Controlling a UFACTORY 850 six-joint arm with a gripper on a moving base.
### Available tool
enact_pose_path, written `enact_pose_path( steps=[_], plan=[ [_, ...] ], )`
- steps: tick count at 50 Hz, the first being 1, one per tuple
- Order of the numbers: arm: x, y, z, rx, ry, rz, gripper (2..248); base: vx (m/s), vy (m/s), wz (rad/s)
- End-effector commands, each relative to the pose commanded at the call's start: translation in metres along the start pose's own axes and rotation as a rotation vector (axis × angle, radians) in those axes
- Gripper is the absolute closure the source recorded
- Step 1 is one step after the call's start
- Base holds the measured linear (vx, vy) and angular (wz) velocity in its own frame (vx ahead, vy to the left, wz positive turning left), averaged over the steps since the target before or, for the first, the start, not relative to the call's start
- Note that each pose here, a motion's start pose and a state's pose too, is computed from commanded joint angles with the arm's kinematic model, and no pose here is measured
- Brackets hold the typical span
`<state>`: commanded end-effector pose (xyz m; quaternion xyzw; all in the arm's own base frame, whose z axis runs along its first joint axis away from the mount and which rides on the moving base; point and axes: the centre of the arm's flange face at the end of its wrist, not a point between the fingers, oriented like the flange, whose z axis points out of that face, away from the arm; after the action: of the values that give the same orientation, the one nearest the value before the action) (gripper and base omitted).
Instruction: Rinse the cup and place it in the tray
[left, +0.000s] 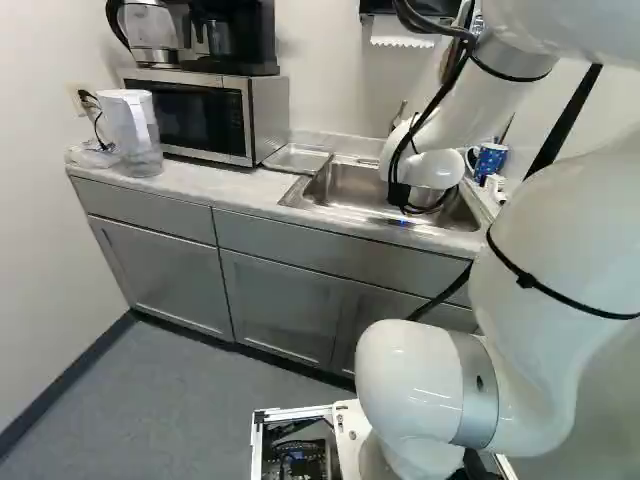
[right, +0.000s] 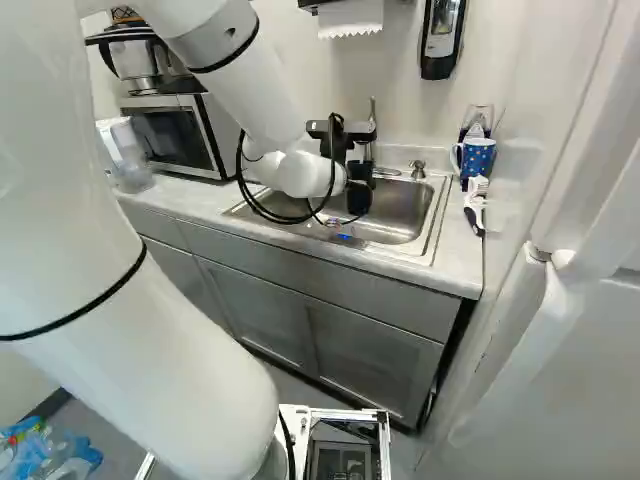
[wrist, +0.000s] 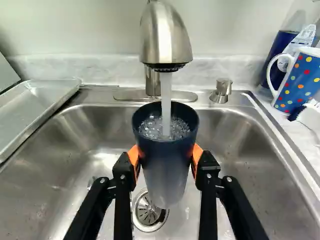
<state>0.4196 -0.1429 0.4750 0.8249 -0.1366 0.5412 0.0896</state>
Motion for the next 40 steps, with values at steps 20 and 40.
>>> enact_pose_path(
  steps=[20,40],
  plan=[
    [0.0,0.0,0.0,0.0,0.0,0.0,129,0.0,0.0,0.0],
    [0.0009,-0.0034,0.002,0.007,0.0,-0.003,129,0.0,0.0,0.0]
  ],
)
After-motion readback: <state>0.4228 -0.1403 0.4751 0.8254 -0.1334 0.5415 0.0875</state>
